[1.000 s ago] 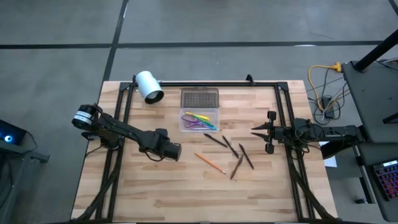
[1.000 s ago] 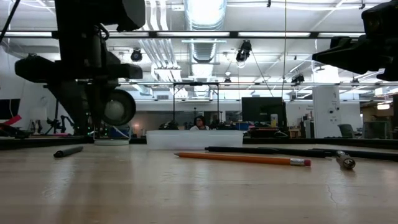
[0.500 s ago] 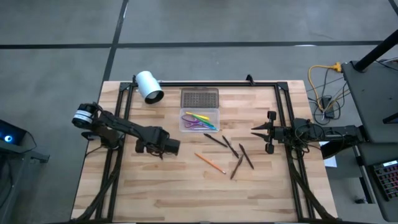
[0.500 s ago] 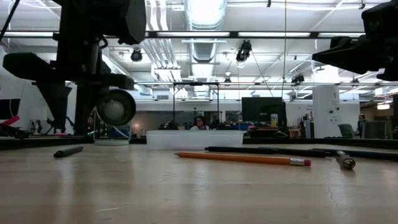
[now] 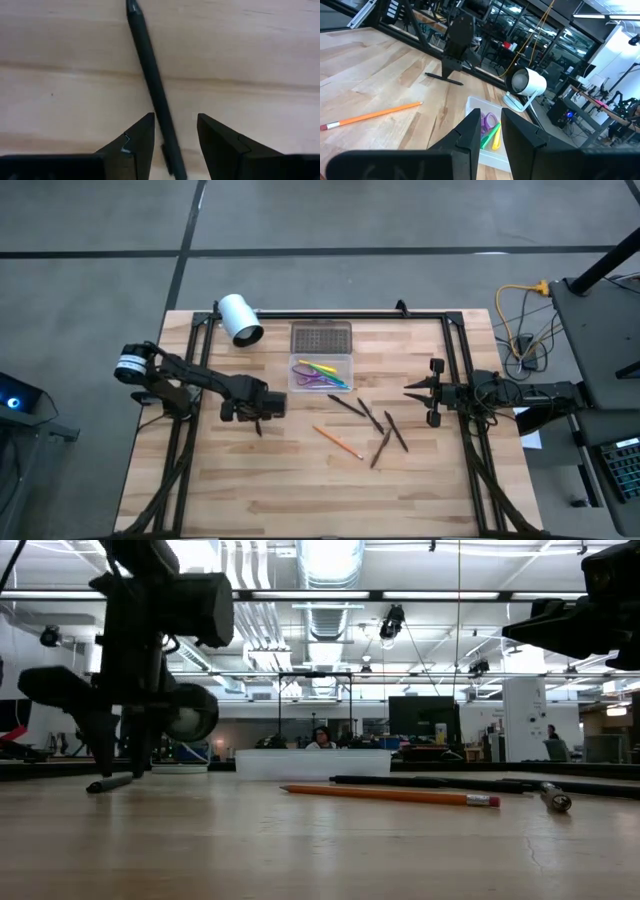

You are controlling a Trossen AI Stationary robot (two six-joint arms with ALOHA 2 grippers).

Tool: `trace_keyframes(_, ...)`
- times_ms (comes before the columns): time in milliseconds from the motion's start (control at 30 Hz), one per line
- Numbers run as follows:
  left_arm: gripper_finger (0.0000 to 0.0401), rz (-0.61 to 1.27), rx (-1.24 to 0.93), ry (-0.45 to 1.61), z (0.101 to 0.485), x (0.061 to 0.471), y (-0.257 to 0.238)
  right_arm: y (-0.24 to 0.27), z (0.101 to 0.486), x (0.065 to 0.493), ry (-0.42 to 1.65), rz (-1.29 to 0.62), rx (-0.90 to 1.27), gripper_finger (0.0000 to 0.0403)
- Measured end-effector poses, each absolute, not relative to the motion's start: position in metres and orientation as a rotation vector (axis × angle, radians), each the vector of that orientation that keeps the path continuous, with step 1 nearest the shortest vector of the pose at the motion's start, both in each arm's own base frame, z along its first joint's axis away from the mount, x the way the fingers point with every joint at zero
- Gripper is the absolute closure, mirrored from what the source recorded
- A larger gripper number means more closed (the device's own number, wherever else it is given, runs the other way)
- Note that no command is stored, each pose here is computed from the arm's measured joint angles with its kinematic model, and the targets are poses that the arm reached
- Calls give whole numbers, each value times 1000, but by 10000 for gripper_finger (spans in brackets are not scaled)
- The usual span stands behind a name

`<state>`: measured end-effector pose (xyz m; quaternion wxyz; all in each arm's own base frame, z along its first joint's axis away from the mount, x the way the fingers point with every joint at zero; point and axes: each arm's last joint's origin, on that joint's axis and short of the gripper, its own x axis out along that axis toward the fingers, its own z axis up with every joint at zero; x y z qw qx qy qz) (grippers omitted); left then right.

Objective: Pick & place school supplies into a supply box
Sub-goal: Put the black pen into the supply box

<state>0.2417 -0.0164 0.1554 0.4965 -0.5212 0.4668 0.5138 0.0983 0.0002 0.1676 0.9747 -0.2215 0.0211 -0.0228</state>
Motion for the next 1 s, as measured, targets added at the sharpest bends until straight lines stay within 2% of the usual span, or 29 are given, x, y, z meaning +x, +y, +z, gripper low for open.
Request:
trace_keyframes(400,276,1267,-1303,1102,129,226,-15,0,168,98,43,-46,-447,335)
trace_keyframes(500,298,1247,-1281,1118,130,227,-15,0,168,98,43,-46,-447,335)
trace_keyframes(733,386,1215,-1233,1155,130,226,-15,0,168,98,43,-46,-447,335)
trace_keyframes(1000,388,1136,-1176,1166,143,233,-16,0,168,98,43,-46,-447,335)
